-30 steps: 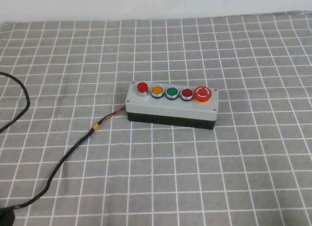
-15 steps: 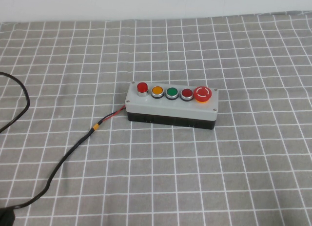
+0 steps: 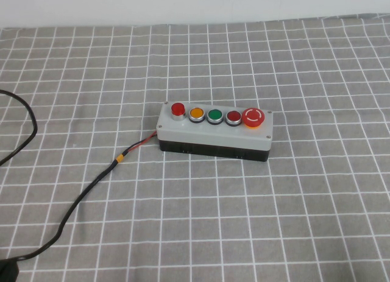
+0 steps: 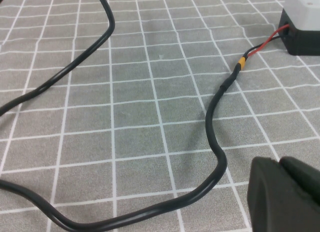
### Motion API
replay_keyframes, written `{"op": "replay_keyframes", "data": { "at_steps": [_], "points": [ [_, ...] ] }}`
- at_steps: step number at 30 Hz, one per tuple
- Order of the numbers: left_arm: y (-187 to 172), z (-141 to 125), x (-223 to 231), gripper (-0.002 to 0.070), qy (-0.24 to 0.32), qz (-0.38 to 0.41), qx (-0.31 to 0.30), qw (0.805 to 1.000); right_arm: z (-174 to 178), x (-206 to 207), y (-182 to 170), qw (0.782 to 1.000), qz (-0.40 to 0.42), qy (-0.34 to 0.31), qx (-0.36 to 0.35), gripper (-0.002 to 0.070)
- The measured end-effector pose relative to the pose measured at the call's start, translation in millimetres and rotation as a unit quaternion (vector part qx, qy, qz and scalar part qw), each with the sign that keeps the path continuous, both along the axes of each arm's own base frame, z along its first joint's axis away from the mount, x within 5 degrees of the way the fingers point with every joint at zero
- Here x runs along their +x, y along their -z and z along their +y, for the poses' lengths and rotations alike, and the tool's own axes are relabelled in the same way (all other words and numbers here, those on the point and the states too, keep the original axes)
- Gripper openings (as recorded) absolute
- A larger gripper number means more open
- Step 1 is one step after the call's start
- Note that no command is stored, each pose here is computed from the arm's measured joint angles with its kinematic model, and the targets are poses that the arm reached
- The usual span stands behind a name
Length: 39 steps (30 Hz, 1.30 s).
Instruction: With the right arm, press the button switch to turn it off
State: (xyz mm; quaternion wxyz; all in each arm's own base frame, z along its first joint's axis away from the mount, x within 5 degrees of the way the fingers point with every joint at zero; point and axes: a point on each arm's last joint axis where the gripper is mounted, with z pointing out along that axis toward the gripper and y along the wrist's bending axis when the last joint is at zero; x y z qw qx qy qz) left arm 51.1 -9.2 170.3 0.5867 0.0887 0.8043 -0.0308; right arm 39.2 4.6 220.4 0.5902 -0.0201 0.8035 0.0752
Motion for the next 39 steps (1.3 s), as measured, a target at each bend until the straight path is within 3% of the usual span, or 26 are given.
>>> {"op": "replay_keyframes", "data": {
  "at_steps": [5, 23, 39],
  "points": [
    [0, 0, 0, -0.0004, 0.000, 0.000, 0.000, 1.000, 4, -1, 0, 0.999, 0.007, -0.011, 0.039, -0.0016],
    [0, 0, 0, -0.0004, 0.000, 0.000, 0.000, 1.000, 5, 10, 51, 0.999, 0.034, -0.008, 0.031, -0.0016],
    [0, 0, 0, -0.0004, 0.000, 0.000, 0.000, 1.000, 6, 13, 46, 0.999, -0.005, -0.008, 0.038, -0.0016]
  ]
}}
